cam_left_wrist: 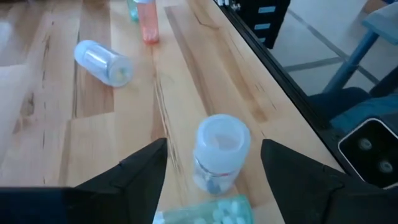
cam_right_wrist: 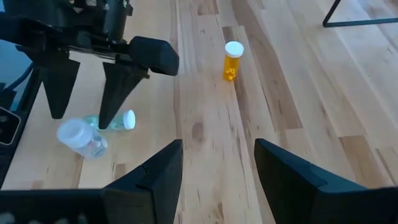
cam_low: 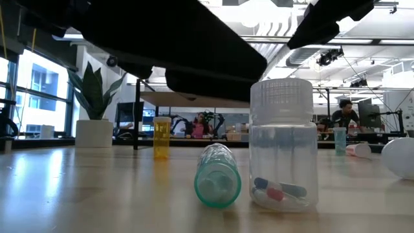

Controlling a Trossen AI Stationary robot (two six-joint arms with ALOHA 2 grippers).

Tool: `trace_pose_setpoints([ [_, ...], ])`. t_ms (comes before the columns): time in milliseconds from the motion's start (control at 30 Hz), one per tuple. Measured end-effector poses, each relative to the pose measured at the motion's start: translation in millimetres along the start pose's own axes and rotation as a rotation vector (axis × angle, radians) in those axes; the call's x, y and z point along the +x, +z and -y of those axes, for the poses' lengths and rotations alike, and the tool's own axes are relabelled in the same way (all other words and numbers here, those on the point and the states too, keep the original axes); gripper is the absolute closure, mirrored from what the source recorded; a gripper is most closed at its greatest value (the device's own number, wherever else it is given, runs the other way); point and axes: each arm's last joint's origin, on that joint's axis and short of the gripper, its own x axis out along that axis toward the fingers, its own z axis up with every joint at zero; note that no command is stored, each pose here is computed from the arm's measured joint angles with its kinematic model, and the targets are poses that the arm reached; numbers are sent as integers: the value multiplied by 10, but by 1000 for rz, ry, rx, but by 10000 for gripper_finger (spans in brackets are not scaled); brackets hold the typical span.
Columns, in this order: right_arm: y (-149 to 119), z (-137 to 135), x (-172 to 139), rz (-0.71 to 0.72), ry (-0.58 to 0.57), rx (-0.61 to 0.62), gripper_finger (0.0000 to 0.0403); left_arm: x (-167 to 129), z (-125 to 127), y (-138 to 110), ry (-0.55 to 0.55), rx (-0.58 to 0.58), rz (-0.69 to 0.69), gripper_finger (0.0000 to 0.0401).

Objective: Pick and place medicine bottles onto shelf by color
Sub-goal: Put the bottom transparent pill bottle aligned with the other transparent pill bottle on the shelf

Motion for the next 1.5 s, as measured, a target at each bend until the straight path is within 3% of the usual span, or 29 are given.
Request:
trace_pose_setpoints([
  [833, 4, -1, 0, 5, 0, -2, 213, 70, 0, -48, -16, -55, 5, 146],
  [1033, 4, -1, -1, 4, 0, -1, 213, 299, 50, -79, -54, -10, -13, 146],
  [1367, 2, -8, -5, 4, 3, -2, 213, 311, 23, -14, -23, 7, -26, 148],
  [1500, 2, -8, -5, 4, 3, -1, 213, 310, 29, -19, -17, 8, -28, 168],
])
